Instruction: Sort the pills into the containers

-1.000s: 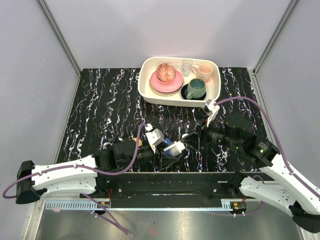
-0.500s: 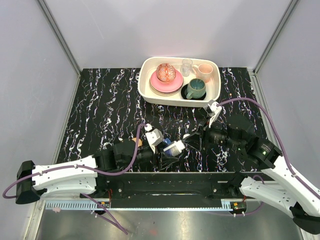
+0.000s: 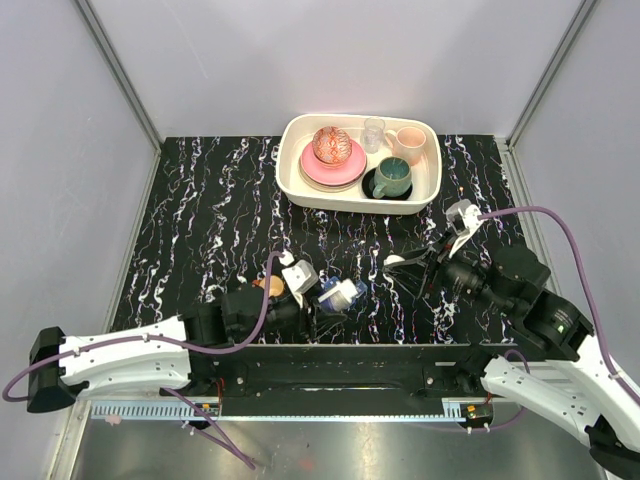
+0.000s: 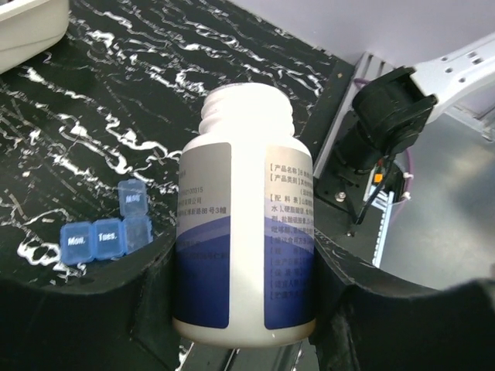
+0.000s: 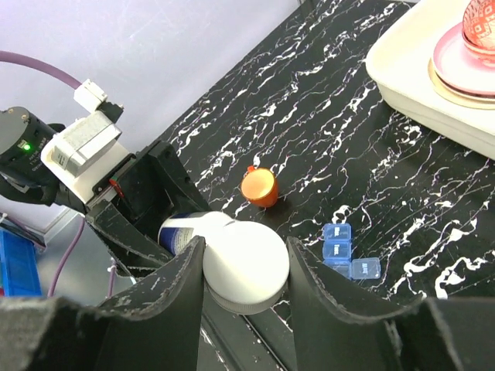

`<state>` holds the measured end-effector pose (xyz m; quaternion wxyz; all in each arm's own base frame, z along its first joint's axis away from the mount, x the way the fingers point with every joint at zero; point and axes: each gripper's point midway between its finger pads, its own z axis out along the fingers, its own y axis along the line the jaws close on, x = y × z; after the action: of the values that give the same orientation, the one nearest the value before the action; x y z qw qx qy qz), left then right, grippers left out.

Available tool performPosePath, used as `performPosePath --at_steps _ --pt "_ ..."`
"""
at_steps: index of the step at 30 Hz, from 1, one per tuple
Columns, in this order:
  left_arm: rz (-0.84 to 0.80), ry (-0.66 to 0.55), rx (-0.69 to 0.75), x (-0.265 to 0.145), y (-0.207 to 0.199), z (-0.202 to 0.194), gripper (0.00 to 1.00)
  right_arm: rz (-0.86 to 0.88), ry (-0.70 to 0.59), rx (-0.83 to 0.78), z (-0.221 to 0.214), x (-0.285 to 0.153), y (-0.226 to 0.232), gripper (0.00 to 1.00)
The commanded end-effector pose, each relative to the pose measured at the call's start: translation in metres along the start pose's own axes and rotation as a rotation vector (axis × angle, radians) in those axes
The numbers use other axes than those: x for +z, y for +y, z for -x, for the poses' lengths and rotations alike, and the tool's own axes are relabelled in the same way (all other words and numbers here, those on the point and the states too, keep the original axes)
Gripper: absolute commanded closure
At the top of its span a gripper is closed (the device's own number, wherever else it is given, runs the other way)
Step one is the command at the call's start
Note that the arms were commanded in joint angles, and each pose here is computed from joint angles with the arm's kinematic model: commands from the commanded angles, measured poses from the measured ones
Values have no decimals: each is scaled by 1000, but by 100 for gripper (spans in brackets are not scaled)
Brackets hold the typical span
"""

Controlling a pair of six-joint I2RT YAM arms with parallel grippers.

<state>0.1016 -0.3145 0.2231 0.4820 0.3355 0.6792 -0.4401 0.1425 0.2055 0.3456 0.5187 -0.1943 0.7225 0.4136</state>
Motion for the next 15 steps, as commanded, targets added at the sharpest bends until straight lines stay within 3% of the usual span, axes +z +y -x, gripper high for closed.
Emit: performPosePath --at_steps 1,15 --pt "100 -17 -1 -8 19 0 100 -40 -2 6 -4 2 -8 100" --pt "239 118 8 0 56 -55 100 -91 98 -25 -45 3 -29 100"
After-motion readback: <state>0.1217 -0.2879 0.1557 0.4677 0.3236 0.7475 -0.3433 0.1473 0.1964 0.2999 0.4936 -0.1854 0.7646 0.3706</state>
